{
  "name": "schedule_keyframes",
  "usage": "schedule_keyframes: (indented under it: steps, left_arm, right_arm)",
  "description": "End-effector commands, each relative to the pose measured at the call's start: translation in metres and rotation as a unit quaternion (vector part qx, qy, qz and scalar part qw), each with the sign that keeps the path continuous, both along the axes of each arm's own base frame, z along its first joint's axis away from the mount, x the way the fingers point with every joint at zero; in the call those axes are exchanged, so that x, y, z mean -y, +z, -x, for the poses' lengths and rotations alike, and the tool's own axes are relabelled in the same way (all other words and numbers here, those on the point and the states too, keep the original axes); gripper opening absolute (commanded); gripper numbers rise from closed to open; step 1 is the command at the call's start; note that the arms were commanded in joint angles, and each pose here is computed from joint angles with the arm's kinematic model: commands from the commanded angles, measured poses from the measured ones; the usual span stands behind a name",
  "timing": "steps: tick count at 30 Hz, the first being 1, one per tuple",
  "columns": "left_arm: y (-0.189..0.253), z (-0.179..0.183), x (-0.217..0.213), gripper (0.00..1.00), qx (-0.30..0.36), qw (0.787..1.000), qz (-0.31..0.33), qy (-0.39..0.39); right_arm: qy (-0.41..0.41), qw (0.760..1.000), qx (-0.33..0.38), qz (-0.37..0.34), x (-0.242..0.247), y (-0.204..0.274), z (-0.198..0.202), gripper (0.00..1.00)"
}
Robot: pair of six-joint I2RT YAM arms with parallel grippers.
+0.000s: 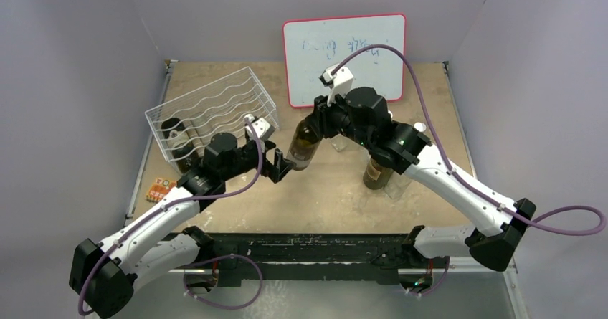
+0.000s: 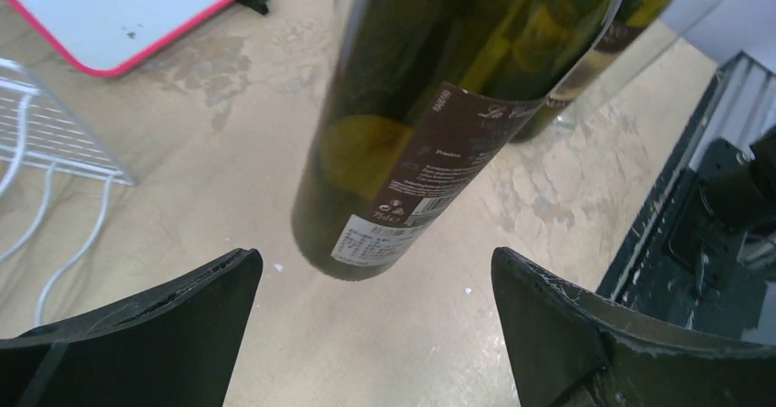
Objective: Put the wine bottle on the wine rack
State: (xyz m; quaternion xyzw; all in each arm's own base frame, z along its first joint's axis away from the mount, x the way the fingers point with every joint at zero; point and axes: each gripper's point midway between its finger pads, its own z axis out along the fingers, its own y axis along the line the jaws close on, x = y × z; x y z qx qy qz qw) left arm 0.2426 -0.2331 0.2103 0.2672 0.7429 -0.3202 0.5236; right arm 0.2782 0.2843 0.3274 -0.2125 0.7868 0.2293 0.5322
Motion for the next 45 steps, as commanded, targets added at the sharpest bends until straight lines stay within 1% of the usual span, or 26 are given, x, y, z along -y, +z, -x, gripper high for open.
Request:
schedule_keyframes:
  steps: [1,3,5,6,8,9,11,13,16,21,26,29,32,33,34,36,39,40,42,44,45]
  left_arm:
    - [0.005,0.012,0.014,0.97,0.023,0.997,0.0,-0.068]
    - [0.009,0.012,0.015,0.98,0.039,0.997,-0.003,-0.073]
    - [0.014,0.014,0.017,0.99,0.061,0.994,-0.011,-0.095]
    - [0.012,0.016,0.018,1.0,0.075,0.991,-0.024,-0.112]
    - [0.001,0.011,0.016,1.0,0.099,0.984,-0.072,-0.129]
    - [-0.005,0.005,0.013,1.0,0.097,0.983,-0.093,-0.124]
    - [-0.007,-0.002,0.013,1.0,0.097,0.981,-0.114,-0.121]
    - [-0.005,-0.006,0.016,1.0,0.101,0.979,-0.12,-0.128]
    - [0.009,-0.002,0.025,1.0,0.108,0.979,-0.091,-0.145]
    - [0.032,0.013,0.038,1.0,0.119,0.98,0.004,-0.158]
    - [0.059,0.029,0.049,1.0,0.129,0.969,0.095,-0.186]
    - [0.064,0.036,0.051,0.97,0.139,0.963,0.107,-0.204]
    - [0.067,0.045,0.05,0.89,0.155,0.957,0.104,-0.224]
    - [0.07,0.048,0.05,0.84,0.162,0.954,0.105,-0.231]
    - [0.072,0.051,0.05,0.76,0.166,0.951,0.106,-0.237]
    - [0.078,0.05,0.049,0.51,0.177,0.95,0.102,-0.238]
    - [0.087,0.048,0.047,0.2,0.205,0.946,0.078,-0.239]
    - [0.088,0.048,0.047,0.02,0.213,0.944,0.065,-0.243]
    - [0.084,0.046,0.043,0.0,0.226,0.942,0.023,-0.249]
    - [0.09,0.035,0.037,0.0,0.257,0.939,-0.013,-0.23]
    - [0.092,0.029,0.034,0.0,0.267,0.938,-0.031,-0.217]
  right_arm:
    - [0.046,0.992,0.05,-0.103,-0.019,0.079,0.01,0.0]
    - [0.061,0.991,0.046,-0.109,-0.022,0.085,0.015,0.0]
    - [0.067,0.99,0.042,-0.118,-0.023,0.091,0.019,0.0]
    - [0.073,0.989,0.04,-0.126,-0.024,0.094,0.022,0.0]
    - [0.091,0.984,0.041,-0.148,-0.028,0.104,0.029,0.0]
    - [0.1,0.981,0.042,-0.158,-0.03,0.109,0.032,0.0]
    - [0.117,0.977,0.045,-0.174,-0.034,0.12,0.038,0.0]
    - [0.131,0.974,0.047,-0.182,-0.036,0.125,0.042,0.0]
    - [0.136,0.972,0.049,-0.183,-0.035,0.126,0.045,0.0]
    - [0.15,0.967,0.057,-0.197,-0.029,0.134,0.057,0.0]
    - [0.177,0.957,0.068,-0.22,-0.026,0.146,0.072,0.0]
    - [0.175,0.956,0.073,-0.225,-0.02,0.153,0.076,0.0]
    - [0.173,0.954,0.081,-0.231,-0.013,0.16,0.081,0.0]
    - [0.173,0.954,0.081,-0.231,-0.011,0.161,0.083,0.0]
    - [0.172,0.954,0.083,-0.232,-0.009,0.162,0.084,0.0]
    - [0.173,0.954,0.084,-0.229,-0.007,0.161,0.086,0.0]
    - [0.188,0.954,0.081,-0.221,-0.007,0.156,0.092,0.0]
    - [0.203,0.952,0.081,-0.214,-0.009,0.152,0.097,0.0]
    - [0.231,0.949,0.079,-0.199,-0.01,0.142,0.106,0.16]
    - [0.231,0.953,0.073,-0.182,-0.006,0.128,0.108,0.32]
    - [0.226,0.956,0.068,-0.175,-0.004,0.122,0.108,0.43]
